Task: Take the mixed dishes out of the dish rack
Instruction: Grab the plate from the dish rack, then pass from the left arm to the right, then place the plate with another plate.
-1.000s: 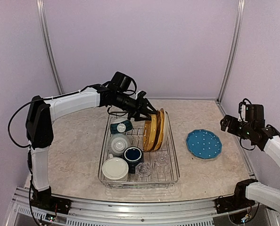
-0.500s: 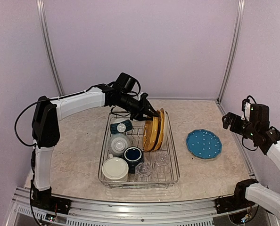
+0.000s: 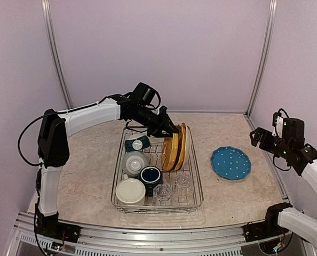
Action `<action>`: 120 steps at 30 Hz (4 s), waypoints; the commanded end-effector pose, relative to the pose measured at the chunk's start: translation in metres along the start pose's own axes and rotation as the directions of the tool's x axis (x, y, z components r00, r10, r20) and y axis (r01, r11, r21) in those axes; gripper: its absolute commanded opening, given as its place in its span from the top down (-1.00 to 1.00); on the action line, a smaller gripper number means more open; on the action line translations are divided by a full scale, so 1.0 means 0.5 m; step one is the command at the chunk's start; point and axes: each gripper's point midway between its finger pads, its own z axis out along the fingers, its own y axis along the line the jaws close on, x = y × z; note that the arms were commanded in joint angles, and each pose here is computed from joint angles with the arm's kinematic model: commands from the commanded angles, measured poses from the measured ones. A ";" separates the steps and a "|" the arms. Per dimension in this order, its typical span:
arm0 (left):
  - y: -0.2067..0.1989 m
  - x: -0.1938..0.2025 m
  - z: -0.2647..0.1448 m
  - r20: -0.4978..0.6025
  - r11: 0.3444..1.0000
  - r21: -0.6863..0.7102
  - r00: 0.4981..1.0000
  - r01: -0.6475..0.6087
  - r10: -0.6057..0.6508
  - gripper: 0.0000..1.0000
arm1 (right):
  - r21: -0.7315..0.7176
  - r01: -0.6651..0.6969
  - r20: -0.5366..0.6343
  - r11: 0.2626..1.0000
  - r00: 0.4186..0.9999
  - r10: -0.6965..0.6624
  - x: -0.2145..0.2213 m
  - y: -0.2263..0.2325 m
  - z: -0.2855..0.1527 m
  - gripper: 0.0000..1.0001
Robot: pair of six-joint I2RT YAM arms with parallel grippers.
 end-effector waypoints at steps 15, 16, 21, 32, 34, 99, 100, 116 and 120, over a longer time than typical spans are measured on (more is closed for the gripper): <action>-0.083 0.019 -0.051 -0.041 0.989 0.144 0.999 -0.016 0.022 1.00 | -0.075 -0.031 0.006 0.997 0.999 0.032 -0.017 0.033 0.003 -0.97; -0.087 0.021 -0.053 -0.046 0.988 0.153 0.999 -0.015 0.023 1.00 | -0.084 -0.033 0.004 0.996 0.999 0.034 -0.019 0.037 0.004 -0.97; -0.115 0.032 -0.074 -0.034 0.984 0.176 0.998 -0.043 0.050 1.00 | -0.092 -0.044 0.013 0.995 0.999 0.045 -0.031 0.043 0.002 -0.96; -0.184 0.044 -0.144 0.039 0.968 0.211 0.990 -0.138 0.133 1.00 | -0.269 -0.010 0.016 0.963 1.000 0.015 -0.028 0.153 -0.008 -0.98; -0.191 0.046 -0.151 0.051 0.966 0.212 0.988 -0.151 0.143 1.00 | -0.297 0.019 0.022 0.955 1.000 -0.013 -0.032 0.189 -0.012 -0.98; -0.224 0.078 -0.301 0.294 0.968 0.055 0.931 -0.244 0.218 -0.48 | -0.237 0.374 0.327 0.897 0.900 -0.289 0.085 0.716 -0.054 1.00; -0.225 0.078 -0.319 0.312 0.965 0.041 0.920 -0.261 0.236 -0.55 | -0.245 0.369 0.329 0.896 0.901 -0.281 0.080 0.718 -0.056 1.00; -0.101 0.048 -0.664 0.595 0.937 -0.219 0.724 -0.272 0.349 -0.98 | -0.520 0.209 0.275 0.828 0.959 -0.069 -0.015 0.728 -0.088 1.00; -0.079 0.043 -0.741 0.639 0.921 -0.294 0.664 -0.256 0.388 -0.98 | -0.585 0.168 0.262 0.794 0.965 -0.012 -0.063 0.702 -0.099 1.00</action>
